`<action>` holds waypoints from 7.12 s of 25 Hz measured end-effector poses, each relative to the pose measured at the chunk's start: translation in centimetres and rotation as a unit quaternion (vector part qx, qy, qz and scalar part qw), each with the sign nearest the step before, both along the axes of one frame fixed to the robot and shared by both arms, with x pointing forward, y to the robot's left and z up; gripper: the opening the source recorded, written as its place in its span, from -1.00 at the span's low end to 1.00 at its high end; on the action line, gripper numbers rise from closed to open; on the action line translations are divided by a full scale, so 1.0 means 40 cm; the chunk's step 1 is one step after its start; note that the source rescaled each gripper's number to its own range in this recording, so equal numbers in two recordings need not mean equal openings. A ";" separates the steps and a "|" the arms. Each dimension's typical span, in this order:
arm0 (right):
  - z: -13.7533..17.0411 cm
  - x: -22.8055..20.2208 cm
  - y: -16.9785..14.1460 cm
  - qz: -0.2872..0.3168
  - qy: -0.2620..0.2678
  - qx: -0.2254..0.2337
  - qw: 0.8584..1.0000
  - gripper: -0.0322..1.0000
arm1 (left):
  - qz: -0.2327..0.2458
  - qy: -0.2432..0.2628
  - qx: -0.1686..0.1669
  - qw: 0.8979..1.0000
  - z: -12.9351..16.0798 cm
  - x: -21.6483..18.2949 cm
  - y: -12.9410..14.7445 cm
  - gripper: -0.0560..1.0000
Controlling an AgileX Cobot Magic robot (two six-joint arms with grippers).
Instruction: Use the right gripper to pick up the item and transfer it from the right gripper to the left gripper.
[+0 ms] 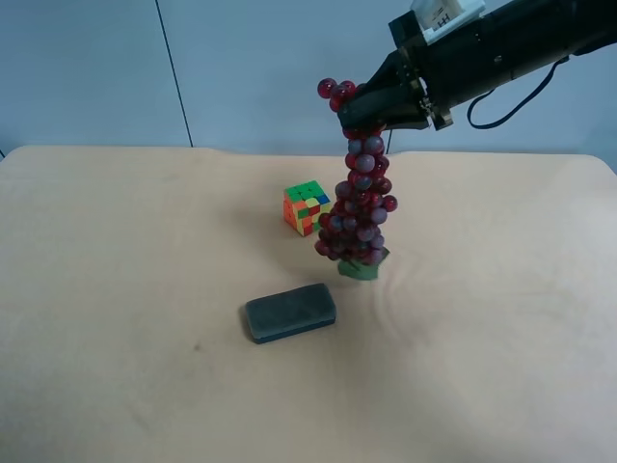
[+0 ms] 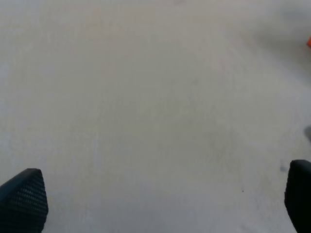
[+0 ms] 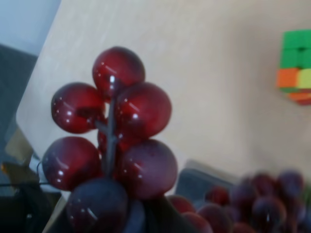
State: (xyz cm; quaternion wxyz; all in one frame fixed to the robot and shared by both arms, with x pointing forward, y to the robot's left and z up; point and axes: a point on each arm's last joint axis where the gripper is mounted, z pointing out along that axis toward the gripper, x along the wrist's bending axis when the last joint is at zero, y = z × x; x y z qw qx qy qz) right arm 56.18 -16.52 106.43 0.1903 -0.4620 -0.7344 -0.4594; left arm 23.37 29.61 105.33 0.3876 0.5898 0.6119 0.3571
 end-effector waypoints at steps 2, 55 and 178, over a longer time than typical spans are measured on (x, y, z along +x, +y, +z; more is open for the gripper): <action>0.003 -0.006 0.025 0.004 -0.002 0.008 1.000 -0.92 | 0.000 0.000 0.000 1.000 0.000 0.000 0.000 1.00; -0.067 0.009 0.163 0.035 0.075 0.063 0.995 -0.94 | -0.295 0.062 -0.175 0.937 -0.017 0.422 -0.129 1.00; 0.070 -0.063 0.093 0.067 -0.188 -0.149 0.969 1.00 | -0.565 0.071 -0.260 0.780 -0.233 0.790 -0.413 -0.89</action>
